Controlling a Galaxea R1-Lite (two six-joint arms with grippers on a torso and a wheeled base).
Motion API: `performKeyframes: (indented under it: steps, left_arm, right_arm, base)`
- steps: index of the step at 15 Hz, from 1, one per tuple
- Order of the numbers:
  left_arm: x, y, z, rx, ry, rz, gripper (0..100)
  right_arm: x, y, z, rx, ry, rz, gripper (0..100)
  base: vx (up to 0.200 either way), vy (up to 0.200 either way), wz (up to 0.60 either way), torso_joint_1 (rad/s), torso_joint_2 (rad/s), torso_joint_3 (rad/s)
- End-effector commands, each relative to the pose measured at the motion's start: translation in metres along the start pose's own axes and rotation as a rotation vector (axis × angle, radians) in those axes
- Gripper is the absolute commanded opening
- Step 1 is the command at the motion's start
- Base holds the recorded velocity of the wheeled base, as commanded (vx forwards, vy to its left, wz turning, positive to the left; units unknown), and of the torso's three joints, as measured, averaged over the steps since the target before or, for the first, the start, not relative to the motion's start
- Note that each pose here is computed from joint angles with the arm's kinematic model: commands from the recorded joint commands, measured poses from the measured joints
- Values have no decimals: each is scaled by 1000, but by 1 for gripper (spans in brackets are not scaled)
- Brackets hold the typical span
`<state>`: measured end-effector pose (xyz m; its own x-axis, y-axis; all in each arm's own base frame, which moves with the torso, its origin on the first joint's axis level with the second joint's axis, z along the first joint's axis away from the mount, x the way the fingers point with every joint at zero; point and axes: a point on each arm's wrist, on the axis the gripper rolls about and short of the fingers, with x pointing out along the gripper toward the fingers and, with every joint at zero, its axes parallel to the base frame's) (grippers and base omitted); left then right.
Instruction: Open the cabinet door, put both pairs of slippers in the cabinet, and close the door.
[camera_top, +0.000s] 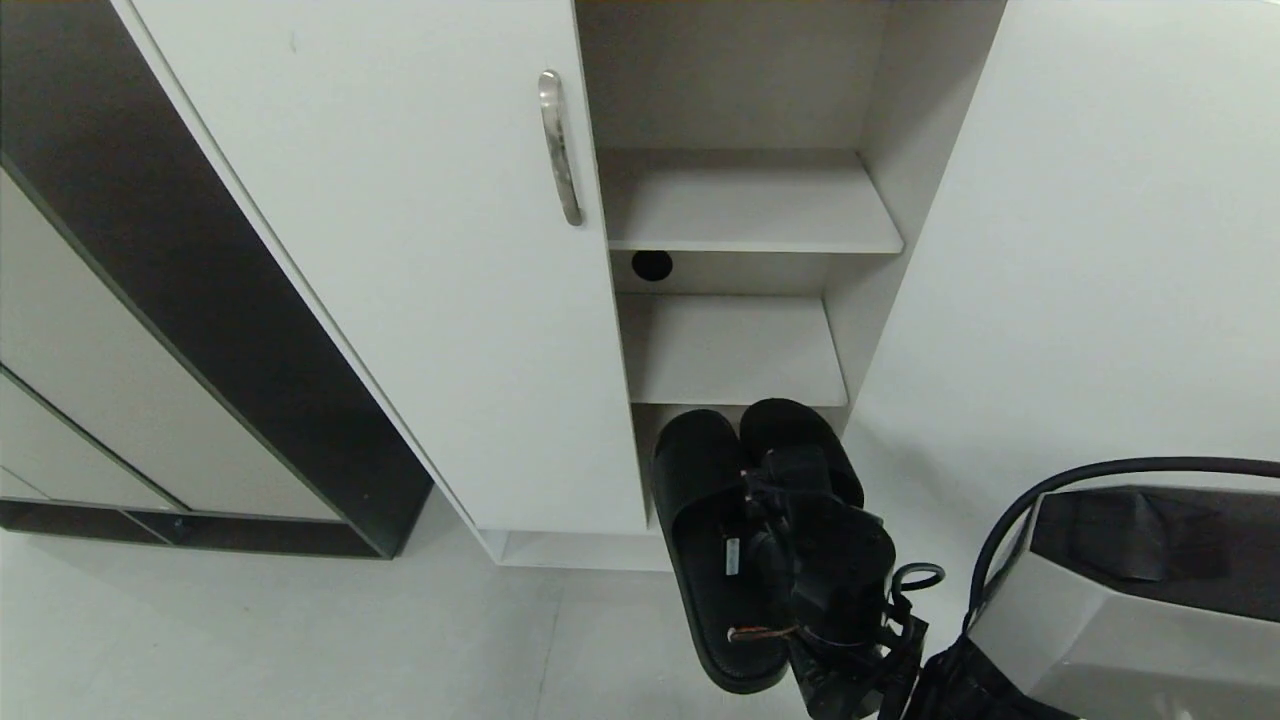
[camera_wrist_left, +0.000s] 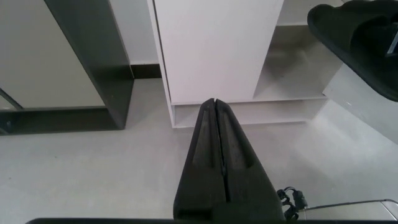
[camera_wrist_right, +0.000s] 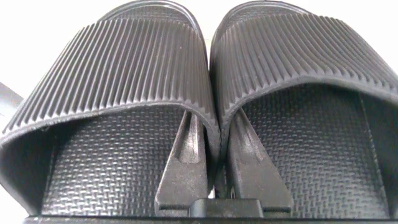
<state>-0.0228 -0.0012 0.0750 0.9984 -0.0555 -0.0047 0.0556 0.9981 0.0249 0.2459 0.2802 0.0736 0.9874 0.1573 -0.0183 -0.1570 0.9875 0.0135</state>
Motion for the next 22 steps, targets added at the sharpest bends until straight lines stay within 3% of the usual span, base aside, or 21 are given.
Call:
performKeyframes:
  steps: [1, 14, 20, 22]
  left_arm:
    - [0, 0, 0, -1, 1, 0, 0]
    - [0, 0, 0, -1, 1, 0, 0]
    - [0, 0, 0, -1, 1, 0, 0]
    - [0, 0, 0, -1, 1, 0, 0]
  right_arm:
    - [2, -11, -6, -39, 14, -28, 0]
    - [29, -47, -1, -29, -1, -146, 0]
    - [30, -48, 0, -26, -4, -149, 0]
    - [20, -33, 6, -18, -16, -100, 0]
  base:
    - [0, 0, 0, 0, 0, 0]
    - [0, 0, 0, 0, 0, 0]
    - [0, 0, 0, 0, 0, 0]
    - [0, 0, 0, 0, 0, 0]
